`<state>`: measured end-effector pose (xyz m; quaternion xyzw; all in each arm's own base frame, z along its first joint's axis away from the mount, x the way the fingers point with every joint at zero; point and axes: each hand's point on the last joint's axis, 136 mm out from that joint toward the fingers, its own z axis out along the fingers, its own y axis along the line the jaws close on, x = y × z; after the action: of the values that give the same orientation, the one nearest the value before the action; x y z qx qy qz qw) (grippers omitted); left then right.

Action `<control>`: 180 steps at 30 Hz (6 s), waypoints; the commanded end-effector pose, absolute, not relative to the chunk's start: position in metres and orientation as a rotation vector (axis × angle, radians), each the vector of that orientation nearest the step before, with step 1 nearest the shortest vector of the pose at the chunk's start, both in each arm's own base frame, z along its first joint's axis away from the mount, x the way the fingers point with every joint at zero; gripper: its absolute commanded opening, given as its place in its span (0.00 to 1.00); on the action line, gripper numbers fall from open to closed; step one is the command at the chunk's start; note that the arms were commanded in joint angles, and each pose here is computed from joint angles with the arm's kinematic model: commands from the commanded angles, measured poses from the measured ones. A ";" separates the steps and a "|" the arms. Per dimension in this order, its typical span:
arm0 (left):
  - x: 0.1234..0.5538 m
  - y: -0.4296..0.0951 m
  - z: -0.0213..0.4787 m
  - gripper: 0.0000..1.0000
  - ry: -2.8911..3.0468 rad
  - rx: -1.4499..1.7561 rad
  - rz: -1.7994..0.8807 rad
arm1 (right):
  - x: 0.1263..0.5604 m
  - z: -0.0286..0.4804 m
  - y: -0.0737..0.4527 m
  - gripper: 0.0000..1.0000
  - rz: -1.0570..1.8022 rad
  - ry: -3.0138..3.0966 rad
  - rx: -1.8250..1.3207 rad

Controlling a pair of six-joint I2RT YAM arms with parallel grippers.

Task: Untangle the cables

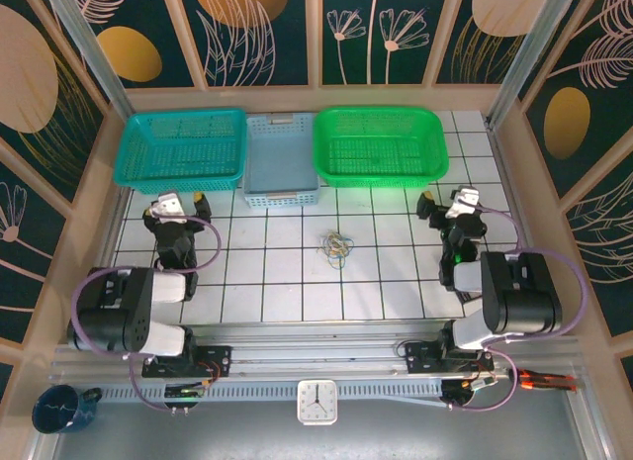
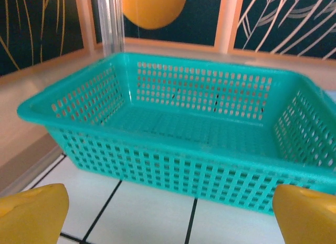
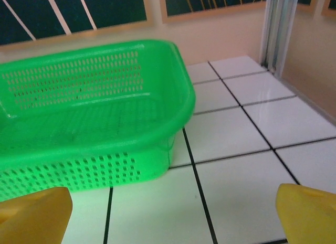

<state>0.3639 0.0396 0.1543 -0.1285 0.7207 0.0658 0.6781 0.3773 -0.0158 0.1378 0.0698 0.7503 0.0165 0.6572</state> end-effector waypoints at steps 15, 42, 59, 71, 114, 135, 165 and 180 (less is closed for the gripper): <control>0.370 0.013 0.225 0.99 1.629 -0.442 -0.229 | 0.371 0.219 -0.031 0.99 0.321 1.726 0.608; 0.382 -0.183 0.179 0.99 1.978 -0.259 -0.846 | 0.304 0.131 0.203 0.62 0.841 2.244 -0.020; 0.361 -0.239 0.108 0.99 2.186 -0.268 -0.879 | 0.268 0.109 0.253 0.32 0.899 2.342 -0.189; 0.366 -0.237 0.116 0.99 2.167 -0.275 -0.858 | 0.256 0.109 0.271 0.32 0.727 2.365 -0.314; 0.355 -0.237 0.125 0.99 2.145 -0.207 -0.885 | 0.255 0.143 0.267 0.00 1.146 2.157 -0.277; 0.345 -0.264 0.128 0.99 2.226 -0.088 -1.016 | 0.274 0.145 0.204 0.46 0.702 2.247 -0.191; 0.353 -0.218 0.114 0.99 2.202 -0.325 -0.940 | 0.290 0.100 0.262 0.54 0.291 2.473 -0.822; 0.350 -0.212 0.108 0.99 2.199 -0.346 -0.957 | 0.296 0.091 0.260 0.16 0.243 2.492 -0.818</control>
<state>0.3484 -0.2129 0.0962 -0.1303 0.8625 -0.3507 0.3409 0.2909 0.2592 0.0839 -0.3000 0.9166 0.0997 0.2449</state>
